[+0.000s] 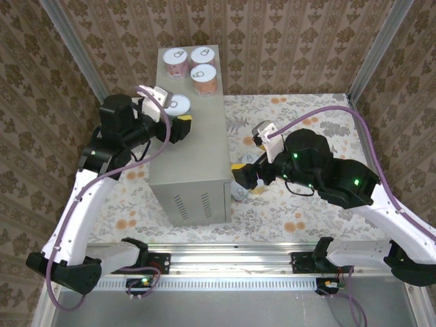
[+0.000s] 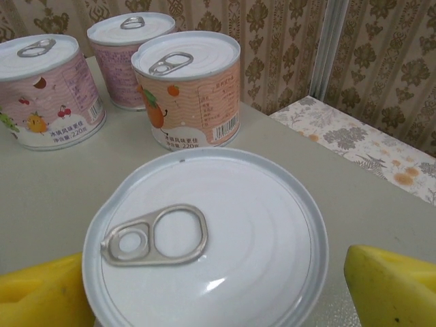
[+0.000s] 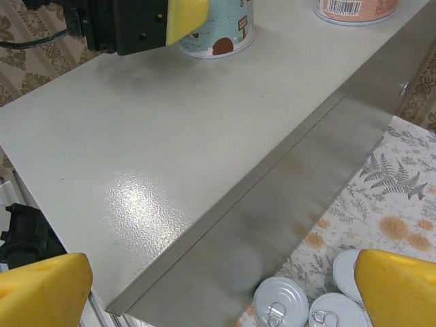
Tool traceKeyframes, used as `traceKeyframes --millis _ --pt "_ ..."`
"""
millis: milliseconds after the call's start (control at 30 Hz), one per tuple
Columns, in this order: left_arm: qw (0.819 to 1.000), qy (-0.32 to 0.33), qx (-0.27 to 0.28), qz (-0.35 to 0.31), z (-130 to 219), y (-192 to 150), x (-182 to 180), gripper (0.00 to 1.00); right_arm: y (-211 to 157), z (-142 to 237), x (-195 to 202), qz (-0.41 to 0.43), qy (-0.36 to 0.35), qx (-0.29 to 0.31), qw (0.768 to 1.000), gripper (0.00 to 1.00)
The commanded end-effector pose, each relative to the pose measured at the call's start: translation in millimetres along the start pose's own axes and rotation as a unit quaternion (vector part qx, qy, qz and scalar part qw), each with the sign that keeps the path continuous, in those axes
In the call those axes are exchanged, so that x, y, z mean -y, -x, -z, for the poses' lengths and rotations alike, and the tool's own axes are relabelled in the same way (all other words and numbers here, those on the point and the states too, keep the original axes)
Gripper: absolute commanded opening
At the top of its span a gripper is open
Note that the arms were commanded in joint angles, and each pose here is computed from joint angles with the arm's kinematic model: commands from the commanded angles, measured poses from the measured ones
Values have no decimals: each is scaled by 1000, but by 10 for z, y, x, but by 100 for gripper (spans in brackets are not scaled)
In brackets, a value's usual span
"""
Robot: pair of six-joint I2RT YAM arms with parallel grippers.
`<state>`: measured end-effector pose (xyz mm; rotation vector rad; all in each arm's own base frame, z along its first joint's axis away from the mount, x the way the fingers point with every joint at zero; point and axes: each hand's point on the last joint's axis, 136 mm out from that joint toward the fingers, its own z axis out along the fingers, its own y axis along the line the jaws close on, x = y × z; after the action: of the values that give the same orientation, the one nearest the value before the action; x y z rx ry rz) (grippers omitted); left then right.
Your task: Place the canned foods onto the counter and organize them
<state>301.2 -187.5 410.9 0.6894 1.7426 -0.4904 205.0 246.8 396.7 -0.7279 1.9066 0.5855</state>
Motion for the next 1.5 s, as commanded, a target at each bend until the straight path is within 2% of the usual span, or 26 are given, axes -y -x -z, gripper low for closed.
traceKeyframes --millis 0,333,700,933,1467 --pt "1000 -2 13 11 47 13 13 89 50 48 -14 -2 8 17 1000 100" --pt "1000 3 18 19 -9 -26 -63 77 41 91 9 -3 5 21 1000 100" --pt "999 24 41 21 -219 110 -460 75 24 104 88 -8 -7 26 1000 100" --pt "999 26 32 14 -452 176 -697 73 22 95 135 -12 -13 27 999 100" --pt "999 19 23 22 -740 137 -906 74 10 139 174 -24 -19 28 999 100"
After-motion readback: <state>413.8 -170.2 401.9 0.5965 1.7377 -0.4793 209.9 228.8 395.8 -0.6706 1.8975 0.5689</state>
